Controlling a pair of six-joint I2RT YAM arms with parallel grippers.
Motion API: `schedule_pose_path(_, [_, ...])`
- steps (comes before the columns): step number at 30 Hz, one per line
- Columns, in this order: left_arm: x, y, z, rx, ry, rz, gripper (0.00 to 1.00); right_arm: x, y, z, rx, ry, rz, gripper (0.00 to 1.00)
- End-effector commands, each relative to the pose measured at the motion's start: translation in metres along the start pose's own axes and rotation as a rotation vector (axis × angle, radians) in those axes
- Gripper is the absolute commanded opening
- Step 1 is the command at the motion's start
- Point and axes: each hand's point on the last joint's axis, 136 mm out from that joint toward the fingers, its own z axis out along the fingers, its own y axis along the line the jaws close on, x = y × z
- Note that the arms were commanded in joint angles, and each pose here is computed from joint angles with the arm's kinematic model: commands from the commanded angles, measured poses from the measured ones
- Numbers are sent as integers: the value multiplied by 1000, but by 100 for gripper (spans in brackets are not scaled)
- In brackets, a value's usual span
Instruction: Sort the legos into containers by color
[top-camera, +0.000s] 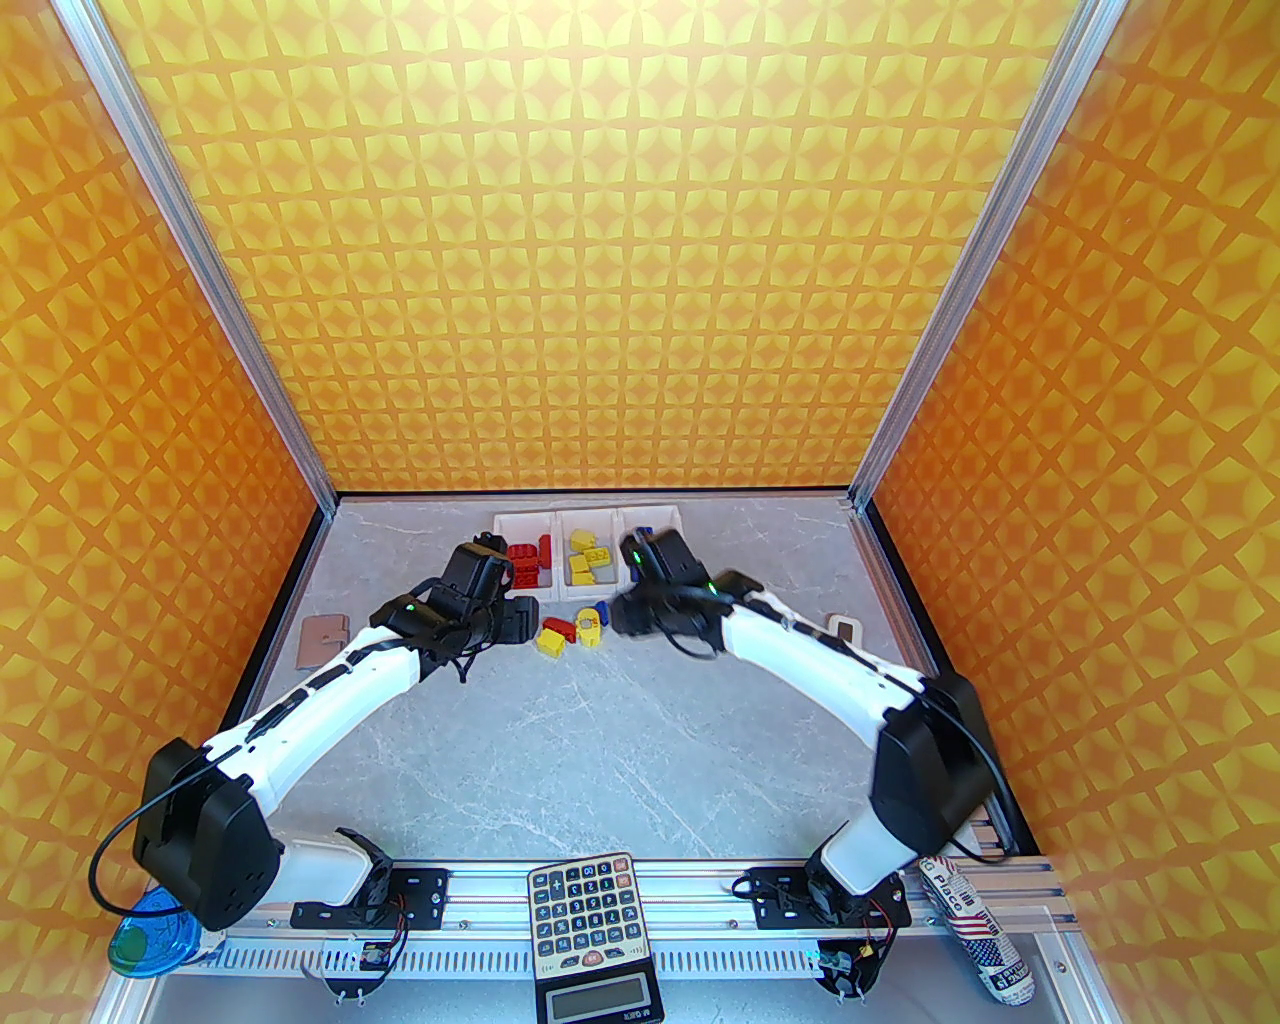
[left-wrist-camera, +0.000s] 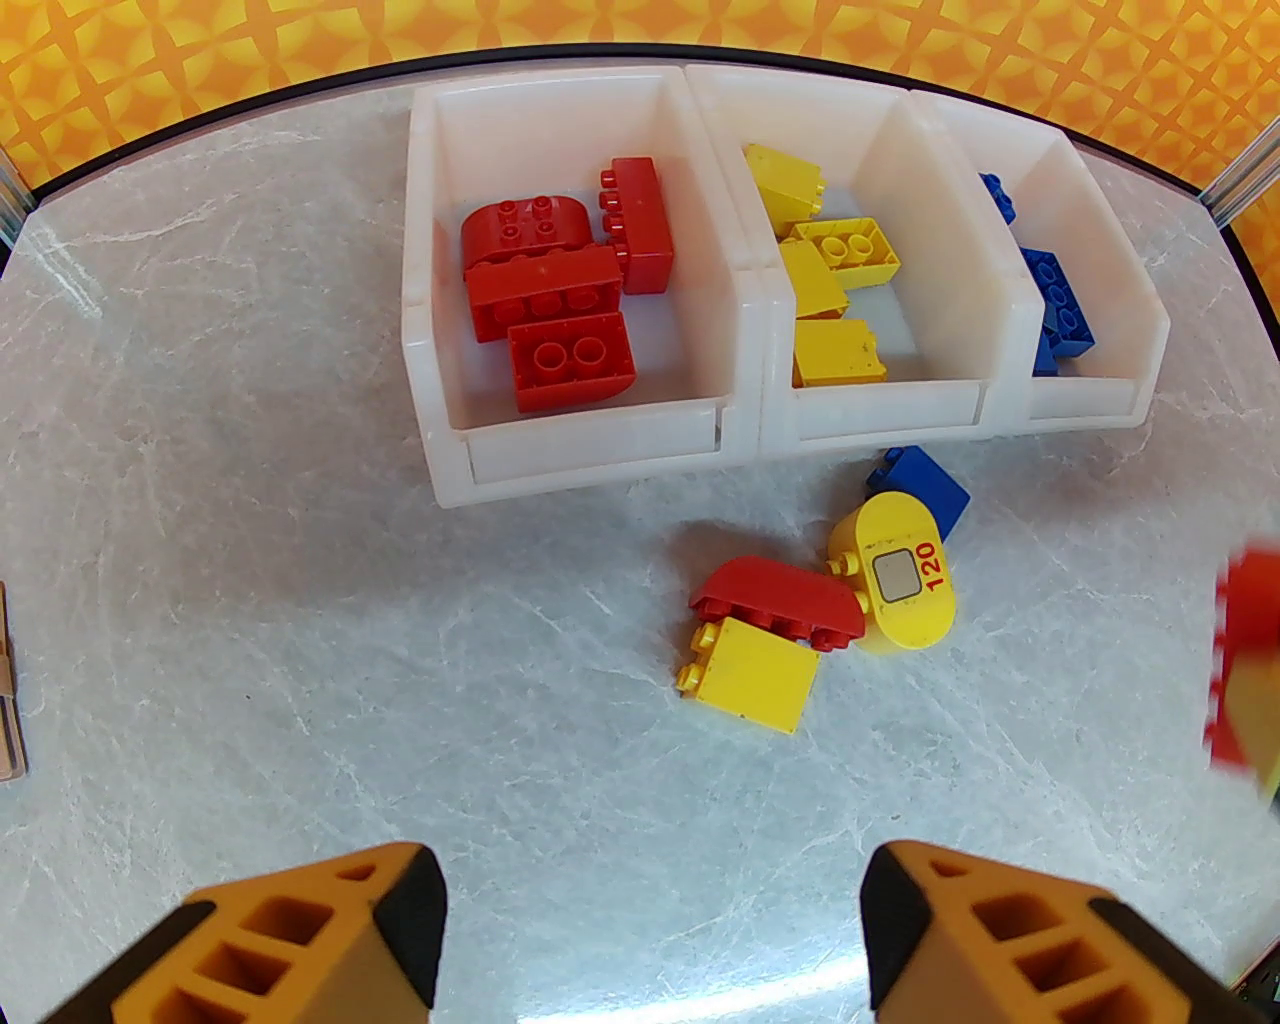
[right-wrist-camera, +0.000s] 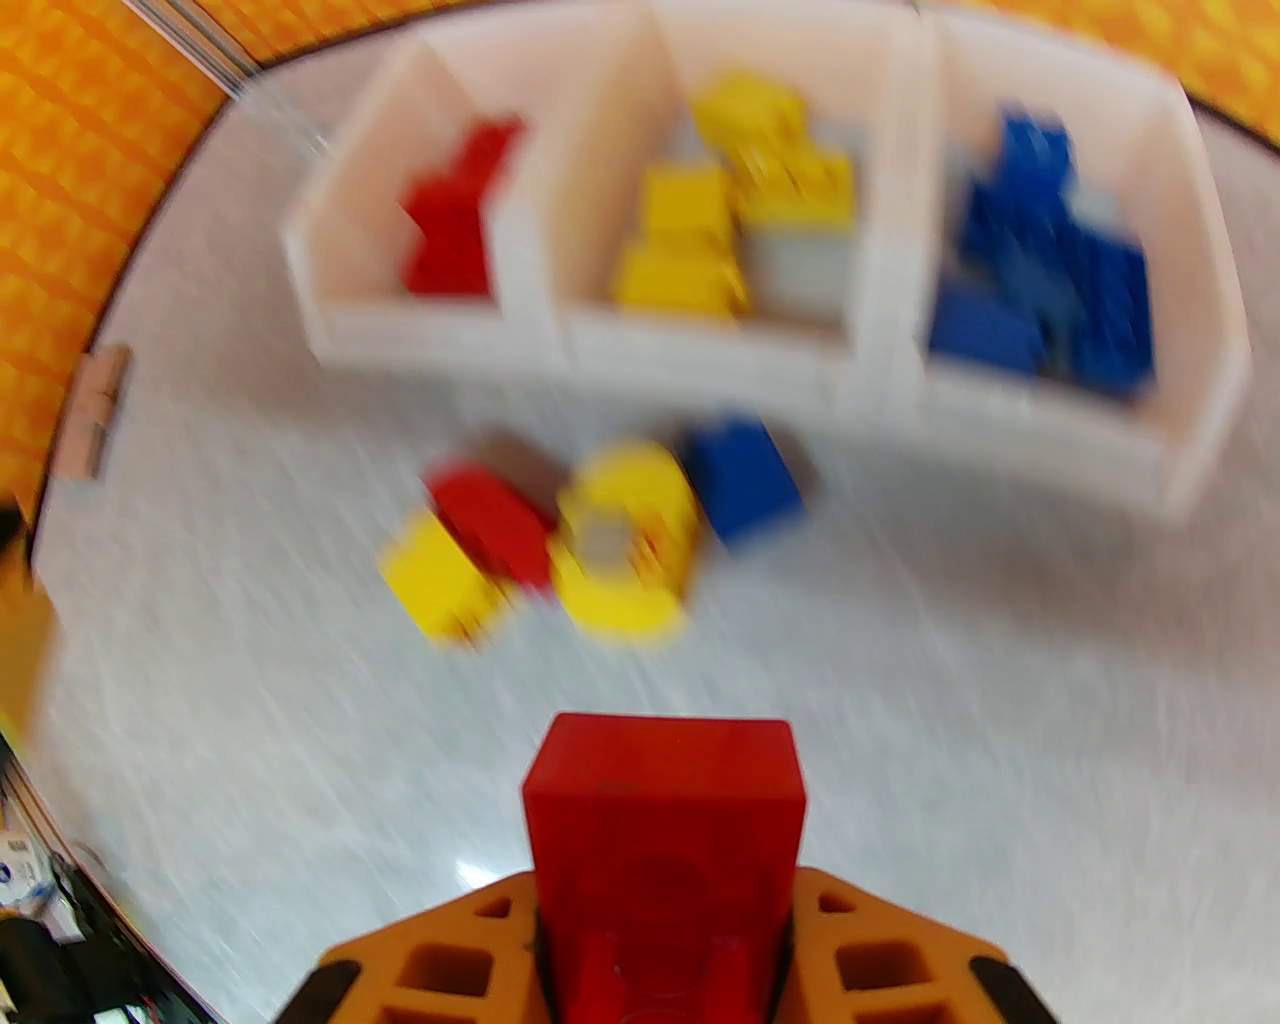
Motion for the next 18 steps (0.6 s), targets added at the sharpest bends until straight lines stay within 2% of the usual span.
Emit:
schedule_pose_path(1, [9, 6, -5, -8, 15, -15, 73, -33, 18, 10, -48, -51, -25, 25])
schedule_pose_path(9, [16, 15, -21, -17, 18, -34, 73, -91, 50, 62, -143, -113, 19, 25])
schedule_pose_path(18, [28, 22, -32, -22, 26, -57, 74, -130, 77, 126, -263, -170, 63, 26])
